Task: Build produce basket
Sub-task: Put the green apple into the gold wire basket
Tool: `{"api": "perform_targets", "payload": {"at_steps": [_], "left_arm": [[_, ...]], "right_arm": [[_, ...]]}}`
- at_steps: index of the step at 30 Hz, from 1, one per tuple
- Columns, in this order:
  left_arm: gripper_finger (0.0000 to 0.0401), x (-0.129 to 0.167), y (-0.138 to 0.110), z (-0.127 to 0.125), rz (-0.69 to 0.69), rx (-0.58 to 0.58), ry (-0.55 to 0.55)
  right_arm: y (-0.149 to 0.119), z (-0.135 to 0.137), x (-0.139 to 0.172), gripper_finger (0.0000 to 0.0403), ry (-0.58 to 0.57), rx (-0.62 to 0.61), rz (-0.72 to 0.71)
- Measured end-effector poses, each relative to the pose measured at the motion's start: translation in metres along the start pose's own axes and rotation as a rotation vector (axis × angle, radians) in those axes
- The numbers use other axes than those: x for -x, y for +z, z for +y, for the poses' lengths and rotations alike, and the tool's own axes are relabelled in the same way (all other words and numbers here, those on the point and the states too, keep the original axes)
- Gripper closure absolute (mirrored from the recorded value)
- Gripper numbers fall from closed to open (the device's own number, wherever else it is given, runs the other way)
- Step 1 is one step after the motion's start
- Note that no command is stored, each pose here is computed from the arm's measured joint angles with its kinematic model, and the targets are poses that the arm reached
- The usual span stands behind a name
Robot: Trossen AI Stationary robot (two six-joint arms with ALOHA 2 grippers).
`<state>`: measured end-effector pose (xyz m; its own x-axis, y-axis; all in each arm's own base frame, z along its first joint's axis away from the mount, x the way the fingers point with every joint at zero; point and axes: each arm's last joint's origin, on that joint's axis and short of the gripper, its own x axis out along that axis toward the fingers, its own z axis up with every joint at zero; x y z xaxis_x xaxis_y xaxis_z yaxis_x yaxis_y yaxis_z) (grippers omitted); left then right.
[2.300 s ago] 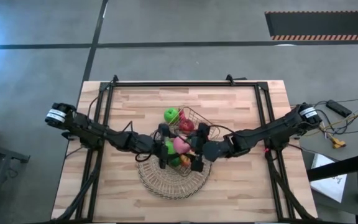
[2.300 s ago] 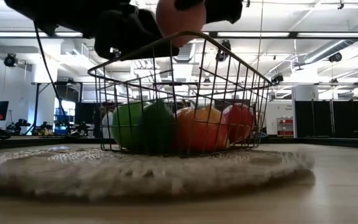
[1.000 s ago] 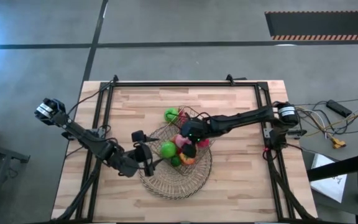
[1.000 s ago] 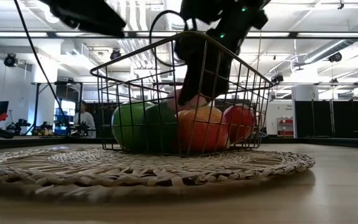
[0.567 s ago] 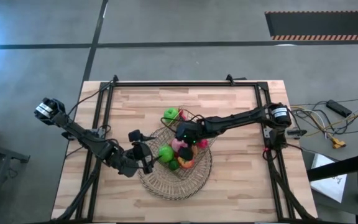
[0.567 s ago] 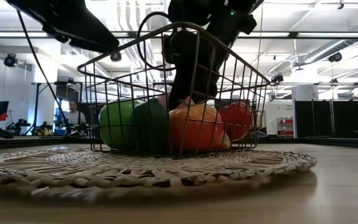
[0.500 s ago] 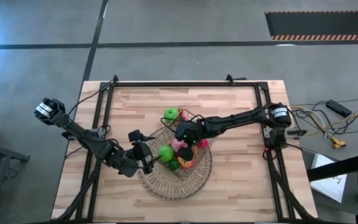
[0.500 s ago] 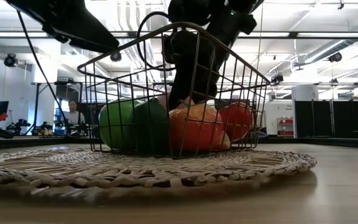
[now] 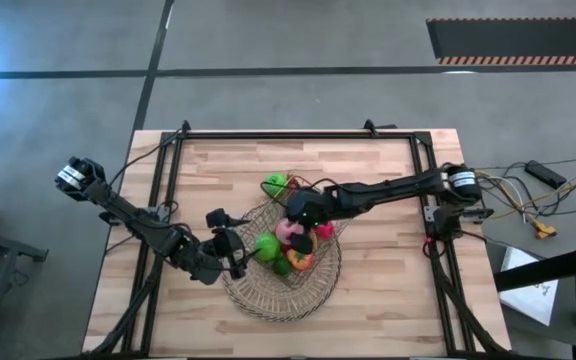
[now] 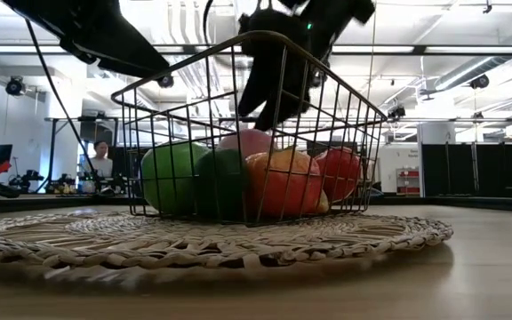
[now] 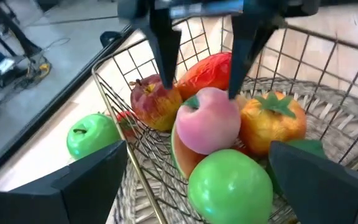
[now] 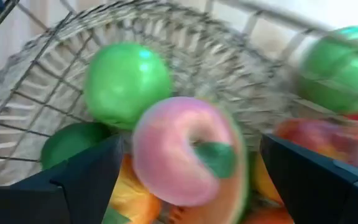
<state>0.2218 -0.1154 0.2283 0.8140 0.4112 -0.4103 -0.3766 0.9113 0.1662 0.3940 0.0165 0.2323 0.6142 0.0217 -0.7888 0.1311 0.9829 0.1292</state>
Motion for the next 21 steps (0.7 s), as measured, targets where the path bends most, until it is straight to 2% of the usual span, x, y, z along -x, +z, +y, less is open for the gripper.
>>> {"api": "perform_targets", "payload": {"at_steps": [3,5,9,15,18,21], "left_arm": [[0.0025,0.0,0.0,0.001,-0.01,0.068,0.026],[0.0025,0.002,0.001,0.005,-0.016,0.071,0.041],[0.0026,0.011,0.008,0.019,-0.032,0.106,0.067],[0.0036,0.012,0.015,0.057,-0.02,0.157,0.101],[0.0049,-0.002,0.013,0.078,0.032,0.162,0.088],[0.0067,-0.024,0.011,0.102,0.065,0.227,0.052]], "right_arm": [[0.0,0.009,0.023,0.0035,-0.117,0.026,-0.041],[-0.001,0.018,0.042,0.0035,-0.217,0.049,-0.087],[-0.011,0.047,0.078,0.0035,-0.382,0.098,-0.188],[-0.046,0.095,0.11,0.0035,-0.471,0.162,-0.308],[-0.071,0.112,0.112,0.0035,-0.508,0.171,-0.347],[-0.095,0.124,0.106,0.0036,-0.523,0.161,-0.37]]}}
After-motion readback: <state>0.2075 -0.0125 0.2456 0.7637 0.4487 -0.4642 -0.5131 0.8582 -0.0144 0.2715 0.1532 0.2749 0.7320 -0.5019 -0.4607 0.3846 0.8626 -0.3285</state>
